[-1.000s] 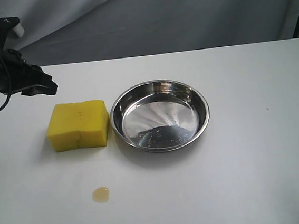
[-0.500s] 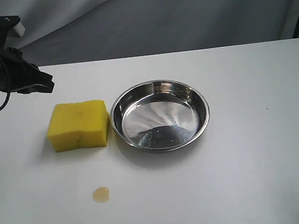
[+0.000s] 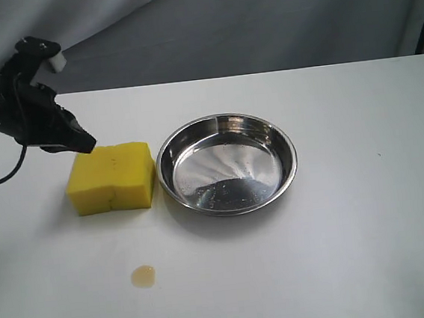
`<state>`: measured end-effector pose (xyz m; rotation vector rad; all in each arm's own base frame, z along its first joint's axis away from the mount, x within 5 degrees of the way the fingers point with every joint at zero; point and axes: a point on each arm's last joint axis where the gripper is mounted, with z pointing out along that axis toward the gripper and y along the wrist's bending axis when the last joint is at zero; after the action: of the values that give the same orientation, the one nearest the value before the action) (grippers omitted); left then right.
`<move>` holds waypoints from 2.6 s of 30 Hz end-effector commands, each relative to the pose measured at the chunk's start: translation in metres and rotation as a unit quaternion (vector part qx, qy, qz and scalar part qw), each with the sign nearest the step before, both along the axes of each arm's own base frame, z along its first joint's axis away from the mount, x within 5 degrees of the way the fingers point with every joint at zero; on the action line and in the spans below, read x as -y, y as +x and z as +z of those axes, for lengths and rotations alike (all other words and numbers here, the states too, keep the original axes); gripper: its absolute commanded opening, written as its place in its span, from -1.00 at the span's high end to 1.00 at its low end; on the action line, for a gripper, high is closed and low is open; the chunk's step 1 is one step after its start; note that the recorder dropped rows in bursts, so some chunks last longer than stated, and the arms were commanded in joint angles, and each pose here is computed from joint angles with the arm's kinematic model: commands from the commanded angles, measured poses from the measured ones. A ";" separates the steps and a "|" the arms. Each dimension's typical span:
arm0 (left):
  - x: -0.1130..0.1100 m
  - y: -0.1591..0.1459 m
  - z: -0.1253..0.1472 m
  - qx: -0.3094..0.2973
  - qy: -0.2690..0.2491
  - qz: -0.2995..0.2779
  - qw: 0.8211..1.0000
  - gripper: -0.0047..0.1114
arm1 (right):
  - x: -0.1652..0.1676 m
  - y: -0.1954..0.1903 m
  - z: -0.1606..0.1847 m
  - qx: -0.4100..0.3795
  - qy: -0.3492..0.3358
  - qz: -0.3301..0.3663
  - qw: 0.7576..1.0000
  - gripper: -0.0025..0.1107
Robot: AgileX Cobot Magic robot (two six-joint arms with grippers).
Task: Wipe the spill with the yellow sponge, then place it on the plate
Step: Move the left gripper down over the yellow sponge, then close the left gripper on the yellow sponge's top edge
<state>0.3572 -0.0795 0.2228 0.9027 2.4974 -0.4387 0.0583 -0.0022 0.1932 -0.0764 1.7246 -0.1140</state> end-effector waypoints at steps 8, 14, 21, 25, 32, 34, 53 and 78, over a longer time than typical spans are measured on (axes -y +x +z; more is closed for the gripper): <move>-0.003 0.026 -0.038 0.024 0.036 0.064 0.997 -0.46 | 0.000 0.000 -0.001 0.001 0.005 0.001 1.000 0.96; -0.003 0.037 -0.078 0.002 0.041 0.085 0.996 -0.42 | 0.000 0.000 -0.001 0.001 0.005 0.001 1.000 0.96; -0.001 0.036 -0.107 -0.041 0.036 0.088 0.995 0.07 | 0.000 0.000 -0.001 0.001 0.005 0.001 1.000 0.96; -0.003 0.035 -0.098 -0.031 0.047 0.074 0.996 0.75 | 0.000 0.000 -0.001 0.001 0.005 0.001 1.000 0.96; -0.029 0.015 -0.072 -0.074 0.201 0.053 0.975 0.92 | 0.000 0.000 -0.001 0.001 0.005 0.001 1.000 0.96; -0.035 0.007 -0.064 -0.100 0.247 0.045 0.963 0.92 | 0.000 0.000 -0.001 0.001 0.005 0.001 1.000 0.96; 0.135 -0.129 -0.102 -0.112 0.273 -0.230 0.927 0.92 | 0.000 0.000 -0.001 0.001 0.005 0.001 1.000 0.96; 0.038 -0.096 -0.131 -0.146 0.388 -0.098 0.905 0.92 | 0.000 0.000 -0.001 0.001 0.005 0.001 1.000 0.96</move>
<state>0.2810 -0.1057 0.1092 1.3434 2.8320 0.5285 0.0583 -0.0022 0.1932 -0.0764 1.7246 -0.1140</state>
